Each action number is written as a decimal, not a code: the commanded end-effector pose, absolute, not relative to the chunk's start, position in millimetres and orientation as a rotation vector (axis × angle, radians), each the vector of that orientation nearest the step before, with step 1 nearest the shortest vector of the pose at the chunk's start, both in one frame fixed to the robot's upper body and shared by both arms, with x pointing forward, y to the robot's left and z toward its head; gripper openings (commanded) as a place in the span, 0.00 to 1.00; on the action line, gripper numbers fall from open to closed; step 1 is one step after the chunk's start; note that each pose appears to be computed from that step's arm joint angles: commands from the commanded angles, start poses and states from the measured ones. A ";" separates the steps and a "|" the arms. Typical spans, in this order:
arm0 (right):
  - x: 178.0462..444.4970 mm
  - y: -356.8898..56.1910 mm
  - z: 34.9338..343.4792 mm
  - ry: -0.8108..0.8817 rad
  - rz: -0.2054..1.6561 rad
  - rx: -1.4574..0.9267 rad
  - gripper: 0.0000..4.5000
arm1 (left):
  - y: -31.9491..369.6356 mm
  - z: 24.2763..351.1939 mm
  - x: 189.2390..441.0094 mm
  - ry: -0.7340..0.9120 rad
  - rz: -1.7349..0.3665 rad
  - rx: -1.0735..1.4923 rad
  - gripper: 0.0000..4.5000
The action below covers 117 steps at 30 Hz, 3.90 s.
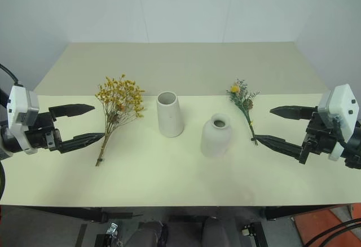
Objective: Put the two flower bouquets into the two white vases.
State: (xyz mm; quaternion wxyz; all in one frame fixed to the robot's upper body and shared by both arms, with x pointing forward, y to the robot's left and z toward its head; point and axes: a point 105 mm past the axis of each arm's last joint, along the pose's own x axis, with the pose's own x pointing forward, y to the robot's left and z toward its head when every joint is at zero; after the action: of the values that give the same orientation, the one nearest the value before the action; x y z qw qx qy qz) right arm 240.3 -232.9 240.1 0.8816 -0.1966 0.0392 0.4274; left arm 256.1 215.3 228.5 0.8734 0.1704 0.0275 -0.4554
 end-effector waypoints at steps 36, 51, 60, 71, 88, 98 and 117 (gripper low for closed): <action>311.0 -235.8 245.8 0.298 0.507 -0.151 1.00 | 144.7 297.4 326.1 0.077 -1.132 0.403 0.99; 301.5 -193.1 293.1 0.086 0.691 -0.134 1.00 | 144.2 310.0 353.6 0.247 -1.059 0.536 0.99; 283.8 -154.4 324.7 0.014 0.954 -0.121 1.00 | 231.3 294.4 355.0 0.709 -0.447 0.444 0.99; 286.4 -117.3 339.3 0.071 1.168 -0.175 1.00 | 266.9 246.6 322.6 1.056 -0.279 0.230 0.99; 280.9 -85.5 330.2 0.004 1.478 -0.476 1.00 | 257.2 165.3 329.5 1.318 -0.236 0.111 0.99; 281.5 -83.9 334.1 -0.004 1.472 -0.473 1.00 | 248.7 144.0 341.3 1.301 -0.181 0.142 0.86; 282.3 -88.7 330.0 0.007 1.451 -0.457 1.00 | 255.3 156.1 357.7 1.159 -0.096 0.224 0.00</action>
State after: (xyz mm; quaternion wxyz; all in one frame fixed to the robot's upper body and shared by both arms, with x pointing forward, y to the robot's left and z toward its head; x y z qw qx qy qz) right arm 287.3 -85.0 318.5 0.7217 -0.1977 0.0270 0.6628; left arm 351.1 252.9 140.7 0.8109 0.0892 0.5760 -0.0524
